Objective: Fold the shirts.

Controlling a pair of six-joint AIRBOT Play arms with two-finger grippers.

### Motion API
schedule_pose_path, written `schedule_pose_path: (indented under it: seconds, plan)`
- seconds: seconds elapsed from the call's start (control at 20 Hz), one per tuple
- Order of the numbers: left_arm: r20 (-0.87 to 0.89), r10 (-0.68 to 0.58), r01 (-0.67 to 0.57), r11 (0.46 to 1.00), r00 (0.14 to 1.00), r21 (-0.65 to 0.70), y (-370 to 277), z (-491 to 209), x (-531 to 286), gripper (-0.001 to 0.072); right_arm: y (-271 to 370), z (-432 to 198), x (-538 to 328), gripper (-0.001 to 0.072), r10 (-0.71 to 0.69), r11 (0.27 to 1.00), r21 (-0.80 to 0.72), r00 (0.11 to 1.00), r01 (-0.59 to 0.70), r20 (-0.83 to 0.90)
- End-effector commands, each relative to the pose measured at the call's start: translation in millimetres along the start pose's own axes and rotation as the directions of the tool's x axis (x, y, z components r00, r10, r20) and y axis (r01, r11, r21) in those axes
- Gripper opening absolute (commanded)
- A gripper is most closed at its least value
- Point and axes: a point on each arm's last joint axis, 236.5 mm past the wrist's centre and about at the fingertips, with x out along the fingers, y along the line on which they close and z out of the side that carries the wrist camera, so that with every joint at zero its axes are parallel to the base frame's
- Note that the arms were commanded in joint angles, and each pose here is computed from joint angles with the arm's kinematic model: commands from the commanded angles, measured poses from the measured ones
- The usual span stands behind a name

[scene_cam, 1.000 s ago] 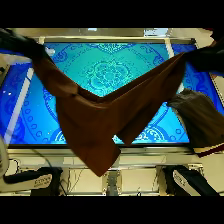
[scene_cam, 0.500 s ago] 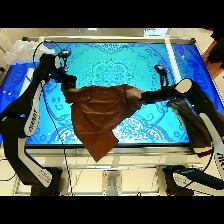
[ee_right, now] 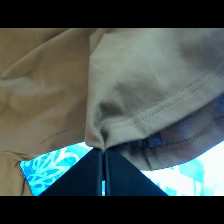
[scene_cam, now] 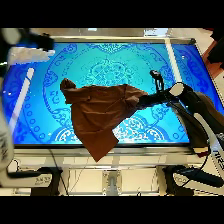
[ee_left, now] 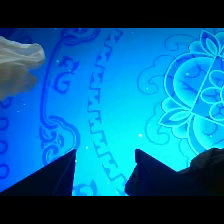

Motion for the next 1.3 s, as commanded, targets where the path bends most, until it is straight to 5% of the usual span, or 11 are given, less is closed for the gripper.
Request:
schedule_pose_path:
  seconds: [0.0,0.2,0.35,0.5,0.65,1.25]
  plan:
    - [-0.061,-0.011,0.006,0.996,0.998,-0.085,13,-55,-72,0.0441,0,-1,1,0.003,0.0,1.0,-0.001,1.0,0.0,-0.003]
    - [-0.302,-0.114,0.007,0.942,0.947,-0.334,-34,-223,-62,0.0441,0,-2,1,0.0031,0.001,1.0,-0.013,1.0,-0.002,-0.007]
    - [-0.384,-0.259,-0.063,0.754,0.887,-0.654,-95,-332,-48,0.0441,1,-2,1,0.0031,0.003,1.0,-0.022,1.0,-0.003,-0.008]
    - [-0.456,-0.456,-0.096,0.619,0.764,-0.779,-156,-399,-45,0.0441,2,-2,1,0.0031,0.006,1.0,-0.02,1.0,-0.006,-0.008]
    - [-0.456,-0.534,-0.075,0.587,0.712,-0.806,-181,-418,-43,0.0443,3,-2,1,0.0031,0.01,1.0,-0.018,1.0,-0.011,-0.01]
    - [-0.352,-0.589,-0.017,0.497,0.728,-0.867,-200,-409,9,0.0442,10,-12,0,0.0032,0.04,0.999,-0.007,0.998,-0.04,-0.051]
